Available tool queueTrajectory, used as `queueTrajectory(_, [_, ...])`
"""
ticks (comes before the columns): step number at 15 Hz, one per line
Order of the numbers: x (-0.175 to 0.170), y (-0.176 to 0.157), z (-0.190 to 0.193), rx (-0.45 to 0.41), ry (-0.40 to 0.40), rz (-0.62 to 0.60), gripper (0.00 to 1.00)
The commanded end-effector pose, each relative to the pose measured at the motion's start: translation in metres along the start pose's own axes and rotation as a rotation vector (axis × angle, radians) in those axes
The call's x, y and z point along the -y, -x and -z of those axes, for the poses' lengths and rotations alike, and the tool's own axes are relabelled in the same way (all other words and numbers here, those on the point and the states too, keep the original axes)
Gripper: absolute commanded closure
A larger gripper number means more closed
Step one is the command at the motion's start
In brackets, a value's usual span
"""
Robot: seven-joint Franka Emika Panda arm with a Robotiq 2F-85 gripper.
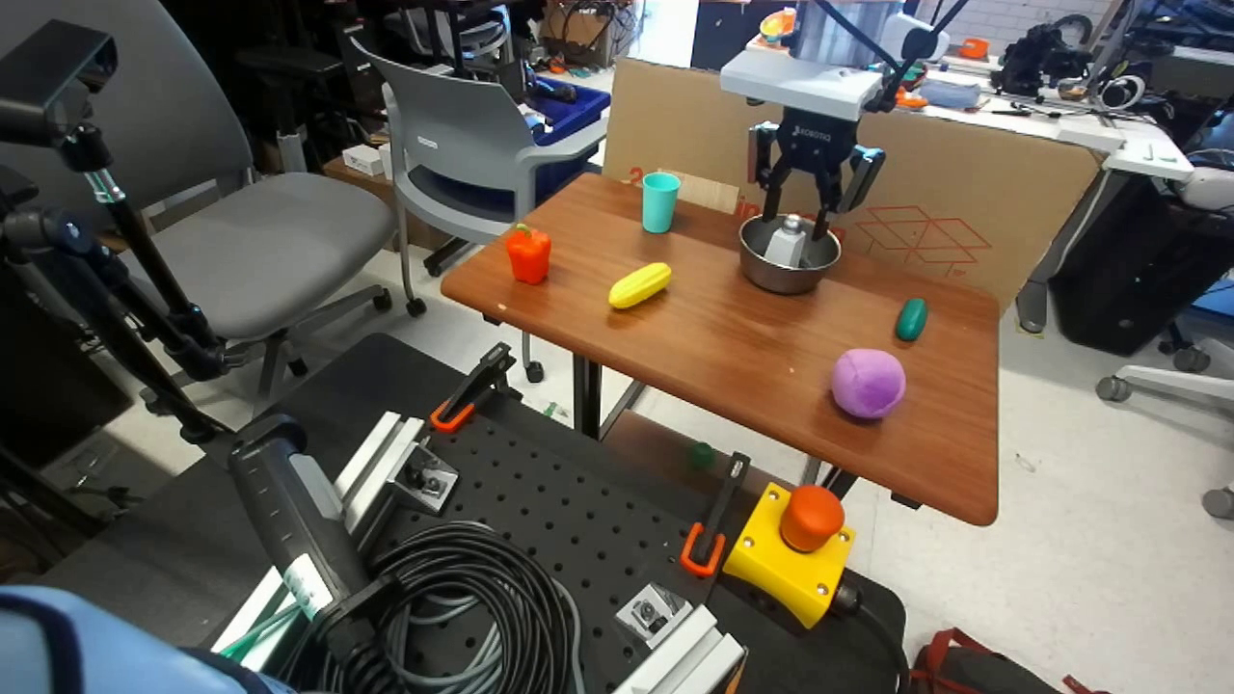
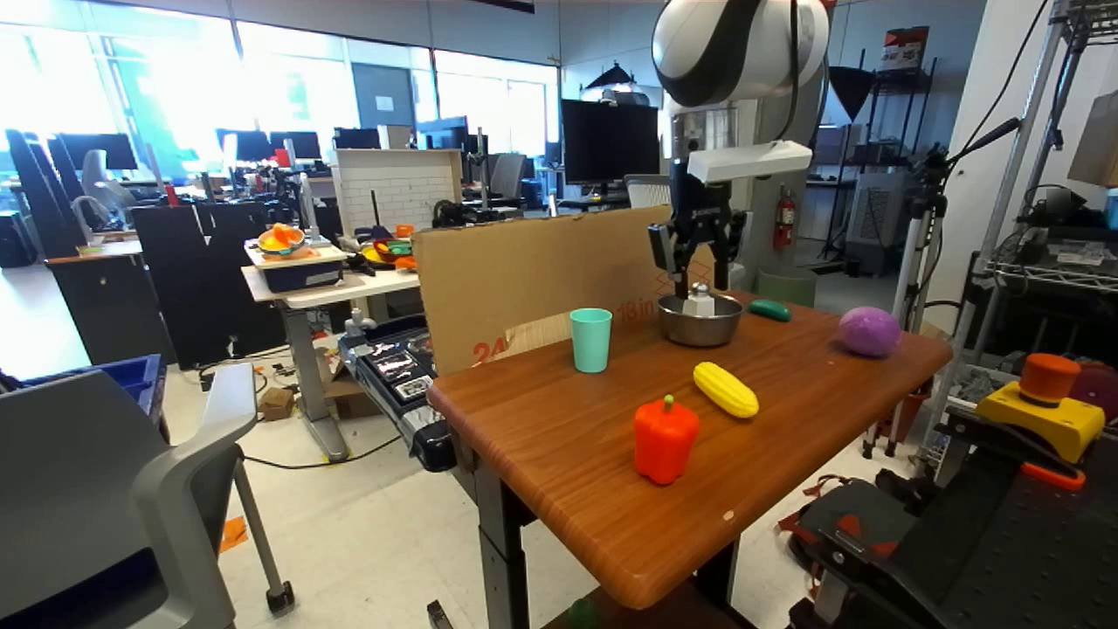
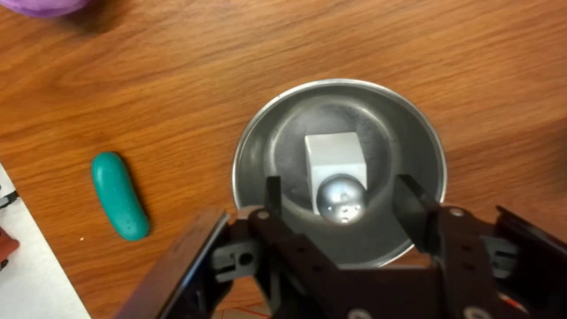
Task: Remove the shaker out of the pot
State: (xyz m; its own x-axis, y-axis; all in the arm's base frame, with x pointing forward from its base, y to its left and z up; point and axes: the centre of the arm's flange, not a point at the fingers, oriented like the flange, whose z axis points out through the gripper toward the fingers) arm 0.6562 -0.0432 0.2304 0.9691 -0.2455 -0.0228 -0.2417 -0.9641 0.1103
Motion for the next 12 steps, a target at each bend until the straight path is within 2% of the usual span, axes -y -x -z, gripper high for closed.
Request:
queueTrajectory(1, [0.006, -0.008, -0.004, 0.015, 0.050, 0.002, 0.66])
queueTrajectory(4, [0.001, -0.004, -0.004, 0.016, 0.084, 0.022, 0.88])
queueTrajectory(5, [-0.001, 0.000, 0.004, 0.013, 0.087, 0.030, 0.92])
queueTrajectory(8, [-0.004, 0.020, 0.032, 0.001, 0.081, 0.077, 0.91])
queueTrajectory(12, [-0.013, 0.065, 0.084, -0.051, 0.026, 0.153, 0.91])
